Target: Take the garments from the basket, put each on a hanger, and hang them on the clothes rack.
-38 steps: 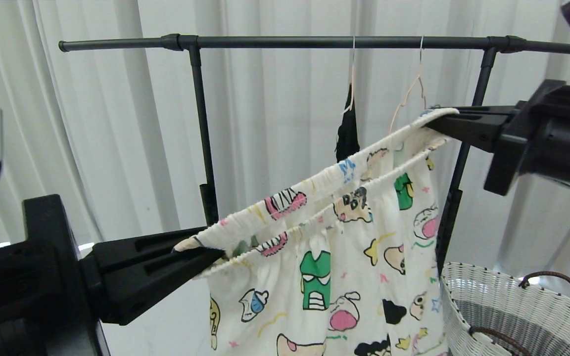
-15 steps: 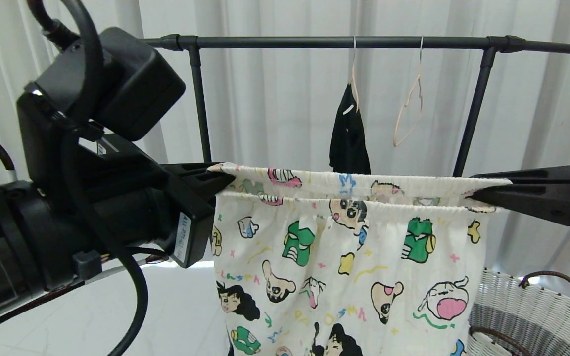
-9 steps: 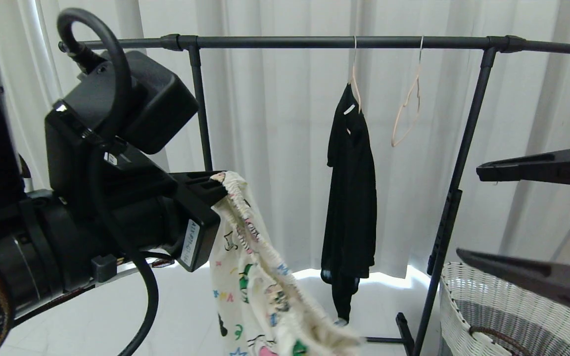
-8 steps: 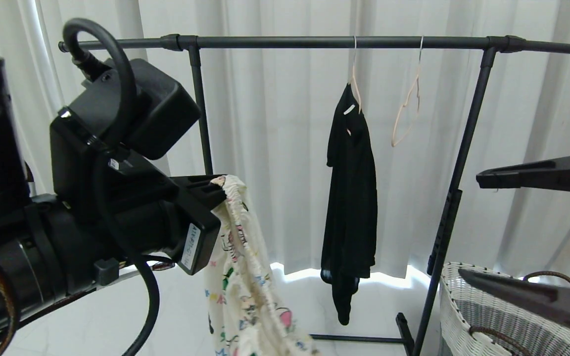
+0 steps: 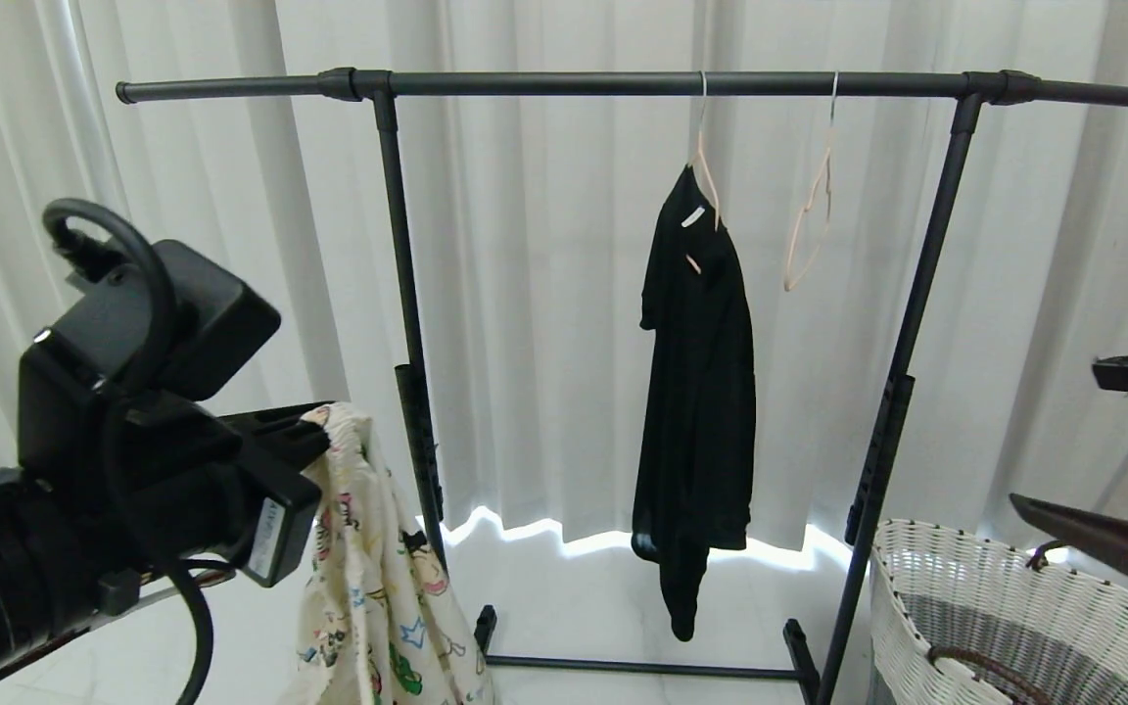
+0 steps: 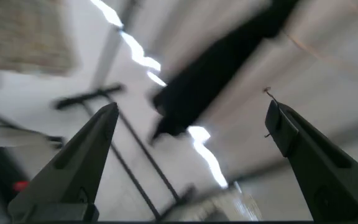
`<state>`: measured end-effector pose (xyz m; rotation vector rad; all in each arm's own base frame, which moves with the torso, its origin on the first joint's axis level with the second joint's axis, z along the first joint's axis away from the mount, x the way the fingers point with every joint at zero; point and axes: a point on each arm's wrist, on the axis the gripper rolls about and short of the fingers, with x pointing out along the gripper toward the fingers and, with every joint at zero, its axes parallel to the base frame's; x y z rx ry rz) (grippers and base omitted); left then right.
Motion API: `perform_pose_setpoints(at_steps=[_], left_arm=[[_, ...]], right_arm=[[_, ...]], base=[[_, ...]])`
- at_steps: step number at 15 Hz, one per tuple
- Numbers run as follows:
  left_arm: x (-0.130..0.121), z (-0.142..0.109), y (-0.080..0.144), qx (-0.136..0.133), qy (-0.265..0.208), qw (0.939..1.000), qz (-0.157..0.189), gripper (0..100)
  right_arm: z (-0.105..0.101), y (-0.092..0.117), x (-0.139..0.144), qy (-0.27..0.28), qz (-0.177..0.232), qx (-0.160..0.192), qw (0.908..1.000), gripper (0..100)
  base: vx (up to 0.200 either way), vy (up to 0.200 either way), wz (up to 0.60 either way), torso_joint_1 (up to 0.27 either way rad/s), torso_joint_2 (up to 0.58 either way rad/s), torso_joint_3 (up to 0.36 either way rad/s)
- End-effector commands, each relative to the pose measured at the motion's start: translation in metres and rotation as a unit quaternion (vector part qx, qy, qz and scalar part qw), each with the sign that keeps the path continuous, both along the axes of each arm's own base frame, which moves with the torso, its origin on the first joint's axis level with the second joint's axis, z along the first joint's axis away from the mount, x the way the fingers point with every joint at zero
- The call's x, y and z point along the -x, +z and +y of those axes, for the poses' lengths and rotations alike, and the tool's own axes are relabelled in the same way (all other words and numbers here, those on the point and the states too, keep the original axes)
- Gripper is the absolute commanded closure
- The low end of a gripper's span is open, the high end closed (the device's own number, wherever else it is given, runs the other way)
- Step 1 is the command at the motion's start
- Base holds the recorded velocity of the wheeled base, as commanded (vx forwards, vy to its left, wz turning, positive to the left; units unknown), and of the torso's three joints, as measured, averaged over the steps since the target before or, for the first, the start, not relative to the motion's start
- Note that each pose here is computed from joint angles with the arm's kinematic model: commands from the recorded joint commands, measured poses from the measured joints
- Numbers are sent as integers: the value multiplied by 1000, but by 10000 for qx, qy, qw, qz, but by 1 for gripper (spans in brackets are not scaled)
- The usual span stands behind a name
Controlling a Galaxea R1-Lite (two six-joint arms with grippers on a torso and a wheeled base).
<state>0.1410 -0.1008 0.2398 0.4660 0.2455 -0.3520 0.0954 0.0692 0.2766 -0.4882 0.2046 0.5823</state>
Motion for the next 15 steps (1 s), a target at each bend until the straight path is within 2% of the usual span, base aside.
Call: perform_pose_setpoints(at_steps=[1, 2, 4, 6, 10, 11, 13, 15], left_arm=[[15, 37, -13, 13, 700, 9975, -30, 100], [19, 49, -20, 0, 1005, 9949, -11, 100], [25, 66, -27, 15, 1527, 9883, -5, 100], [27, 74, -35, -20, 1789, 9838, 91, 100], [28, 75, -40, -61, 1841, 9827, 173, 100], [28, 75, -40, -58, 1841, 9827, 166, 100], [28, 75, -41, -69, 1839, 9828, 172, 100], [28, 75, -42, -90, 1814, 9832, 199, 100]], right_arm=[[-34, -9, -8, -1660, 261, 276, 9854, 0], [-41, -12, -10, -1964, 328, 331, 9794, 0], [-47, -19, -9, -2236, 380, 358, 9733, 0], [-49, -28, -3, -2278, 301, 309, 9728, 0], [-51, -47, 3, -2301, 30, 214, 9729, 0], [-55, -53, 5, -2487, -41, 256, 9682, 0], [-57, -53, 5, -2543, -70, 255, 9668, 0], [-56, -47, 0, -2570, -273, -28, 9660, 0]], base=[[0, 0, 0, 0, 0, 0], [0, 0, 0, 0, 0, 0], [0, 0, 0, 0, 0, 0], [0, 0, 0, 0, 0, 0], [0, 0, 0, 0, 0, 0], [0, 0, 0, 0, 0, 0], [0, 0, 0, 0, 0, 0], [0, 0, 0, 0, 0, 0]])
